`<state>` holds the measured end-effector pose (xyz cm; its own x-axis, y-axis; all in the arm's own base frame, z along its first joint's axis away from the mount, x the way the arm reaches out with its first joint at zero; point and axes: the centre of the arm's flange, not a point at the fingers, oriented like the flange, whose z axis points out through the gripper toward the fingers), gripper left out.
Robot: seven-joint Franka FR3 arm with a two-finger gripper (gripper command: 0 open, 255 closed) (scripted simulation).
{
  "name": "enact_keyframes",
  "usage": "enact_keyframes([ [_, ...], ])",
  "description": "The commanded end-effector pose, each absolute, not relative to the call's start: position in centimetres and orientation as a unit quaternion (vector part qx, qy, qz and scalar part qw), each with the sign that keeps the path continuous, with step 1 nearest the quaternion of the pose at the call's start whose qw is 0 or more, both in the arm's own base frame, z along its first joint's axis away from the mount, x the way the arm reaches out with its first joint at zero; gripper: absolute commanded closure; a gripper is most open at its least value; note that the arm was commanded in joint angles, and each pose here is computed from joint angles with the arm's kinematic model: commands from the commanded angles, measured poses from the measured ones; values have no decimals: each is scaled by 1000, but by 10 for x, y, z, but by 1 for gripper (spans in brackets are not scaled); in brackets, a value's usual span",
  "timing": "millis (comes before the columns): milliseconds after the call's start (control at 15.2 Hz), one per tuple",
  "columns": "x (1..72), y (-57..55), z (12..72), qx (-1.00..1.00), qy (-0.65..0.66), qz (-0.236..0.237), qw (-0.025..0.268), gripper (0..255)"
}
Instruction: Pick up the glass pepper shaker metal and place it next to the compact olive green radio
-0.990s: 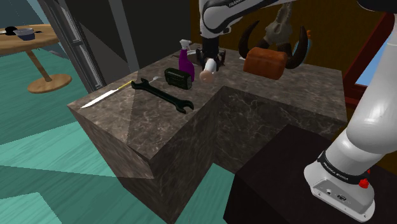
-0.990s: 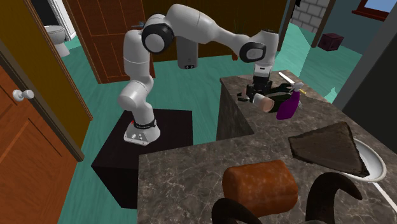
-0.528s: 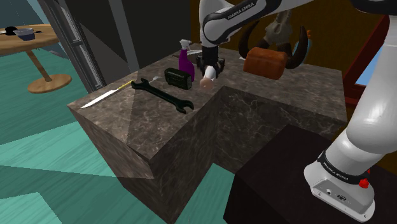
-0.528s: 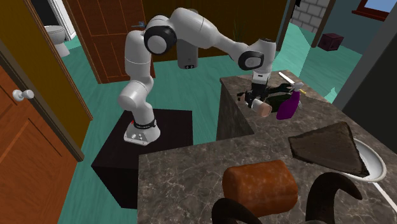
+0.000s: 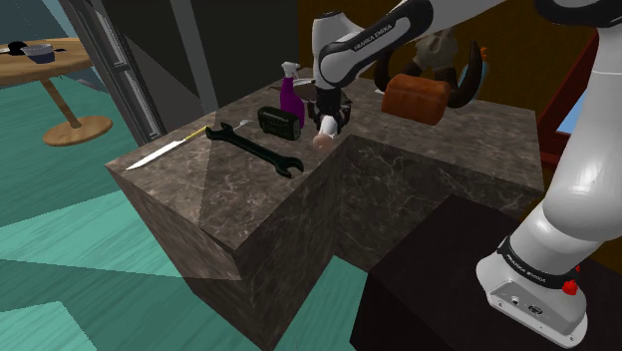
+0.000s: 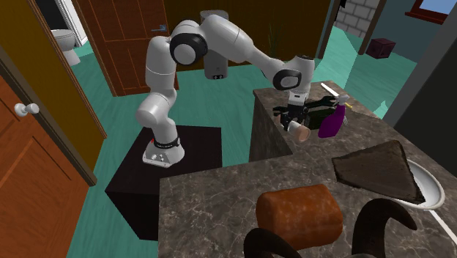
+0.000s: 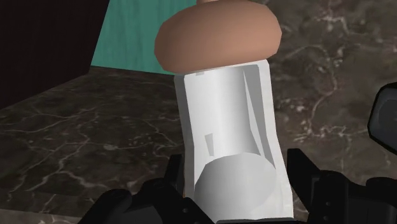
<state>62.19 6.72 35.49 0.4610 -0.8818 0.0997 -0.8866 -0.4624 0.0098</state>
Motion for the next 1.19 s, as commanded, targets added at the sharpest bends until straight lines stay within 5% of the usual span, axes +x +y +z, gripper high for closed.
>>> enact_keyframes([
  [0,622,67,344,854,-518,40,30,255],
  [594,622,67,338,854,-518,40,30,255],
  [660,622,67,338,854,-518,40,30,0],
  [1122,621,69,365,854,-518,40,30,0],
])
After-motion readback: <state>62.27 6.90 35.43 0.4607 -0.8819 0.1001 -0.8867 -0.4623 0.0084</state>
